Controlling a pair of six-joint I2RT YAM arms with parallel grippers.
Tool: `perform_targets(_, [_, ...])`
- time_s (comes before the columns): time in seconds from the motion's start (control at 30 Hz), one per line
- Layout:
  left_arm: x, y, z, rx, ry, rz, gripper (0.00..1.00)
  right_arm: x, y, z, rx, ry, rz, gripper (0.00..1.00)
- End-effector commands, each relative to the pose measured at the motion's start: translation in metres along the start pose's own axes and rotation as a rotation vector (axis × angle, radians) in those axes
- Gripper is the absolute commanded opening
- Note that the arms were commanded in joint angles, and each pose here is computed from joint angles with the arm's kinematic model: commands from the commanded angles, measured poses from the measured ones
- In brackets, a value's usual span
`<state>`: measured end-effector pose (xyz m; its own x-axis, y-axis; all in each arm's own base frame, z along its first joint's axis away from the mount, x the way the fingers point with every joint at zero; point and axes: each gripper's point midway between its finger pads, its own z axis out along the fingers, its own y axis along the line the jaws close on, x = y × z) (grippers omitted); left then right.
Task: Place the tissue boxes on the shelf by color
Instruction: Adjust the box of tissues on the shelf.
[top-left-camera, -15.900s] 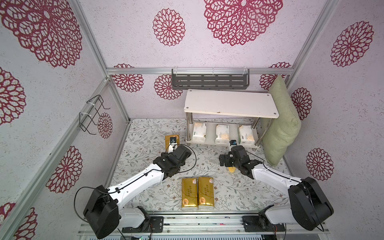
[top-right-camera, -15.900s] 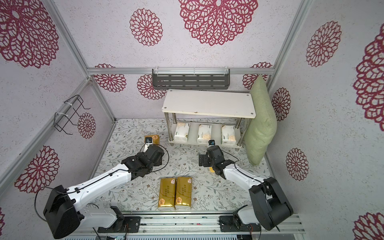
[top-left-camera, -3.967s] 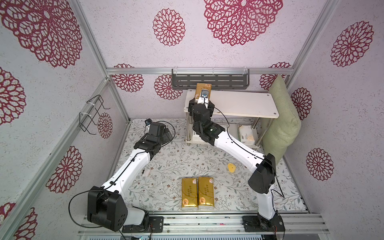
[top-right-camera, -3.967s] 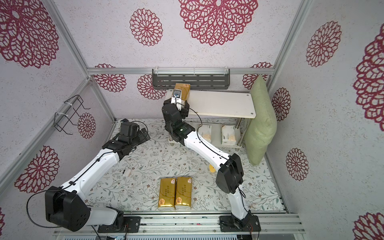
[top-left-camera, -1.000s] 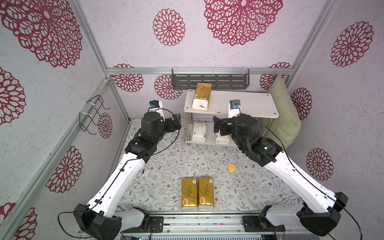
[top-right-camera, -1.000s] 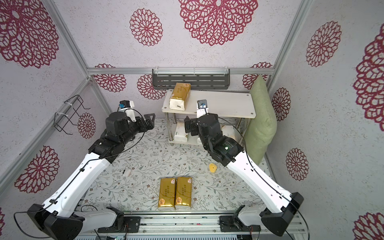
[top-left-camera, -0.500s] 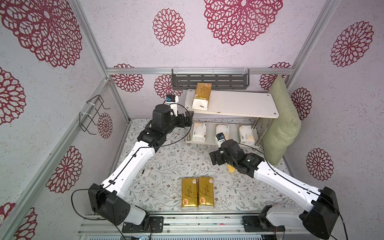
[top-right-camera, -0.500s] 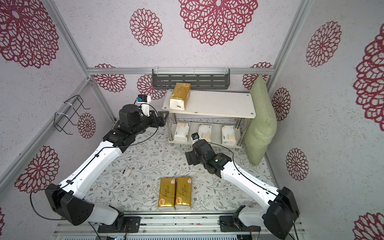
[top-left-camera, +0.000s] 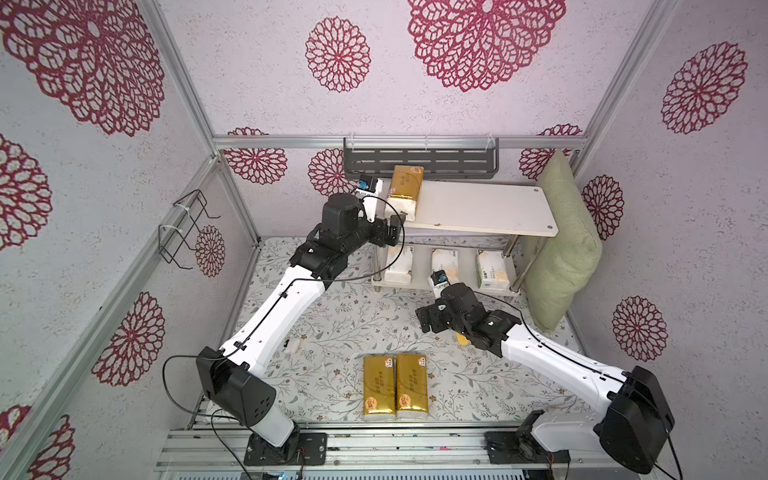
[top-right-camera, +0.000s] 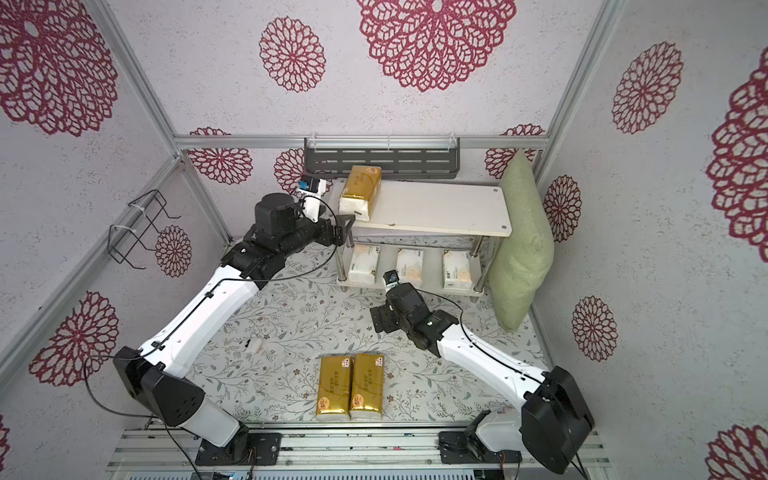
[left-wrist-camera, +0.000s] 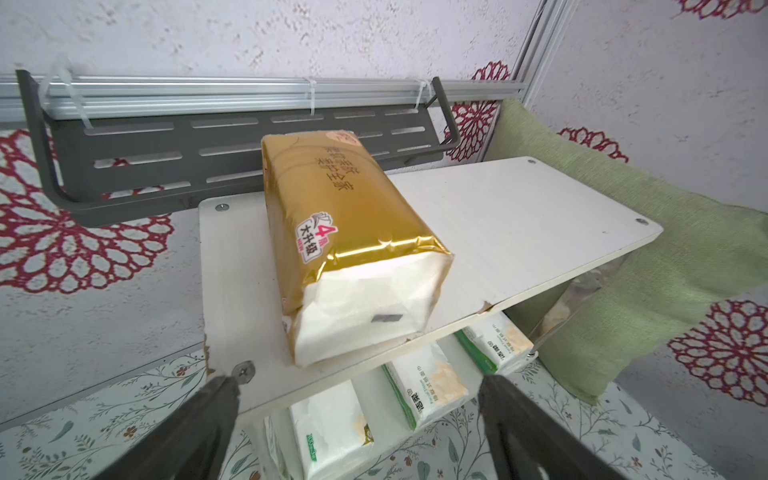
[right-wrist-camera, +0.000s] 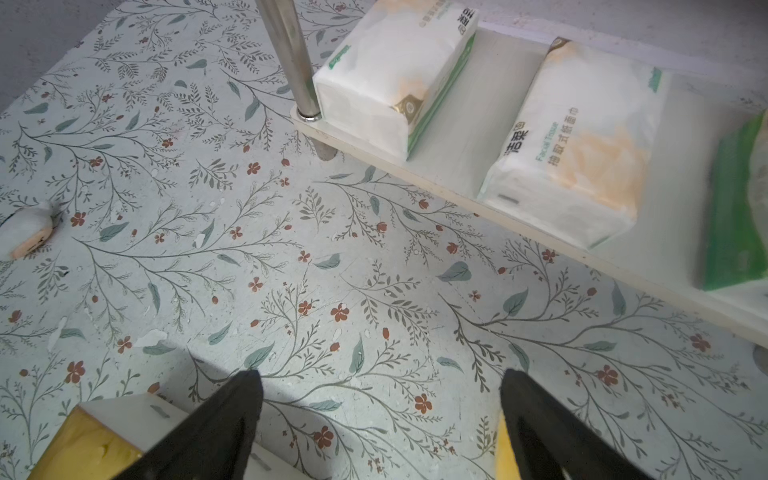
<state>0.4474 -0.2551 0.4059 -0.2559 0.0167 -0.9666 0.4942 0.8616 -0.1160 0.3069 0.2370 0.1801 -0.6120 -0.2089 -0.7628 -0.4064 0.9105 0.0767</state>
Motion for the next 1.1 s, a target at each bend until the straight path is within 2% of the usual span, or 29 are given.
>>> perform_targets(0.0, [-0.001, 0.001, 0.009, -0.016, 0.01, 0.036, 0.97, -0.01, -0.001, -0.003, -0.022, -0.043, 0.043, 0.96])
perform_targets(0.47, [0.003, 0.005, 0.034, -0.033, 0.014, 0.028, 0.97, 0.0, 0.0, 0.006, -0.048, -0.026, 0.058, 0.94])
perform_targets(1.07, [0.005, 0.001, 0.047, -0.032, -0.001, 0.003, 0.97, 0.005, 0.003, 0.013, -0.059, -0.006, 0.057, 0.92])
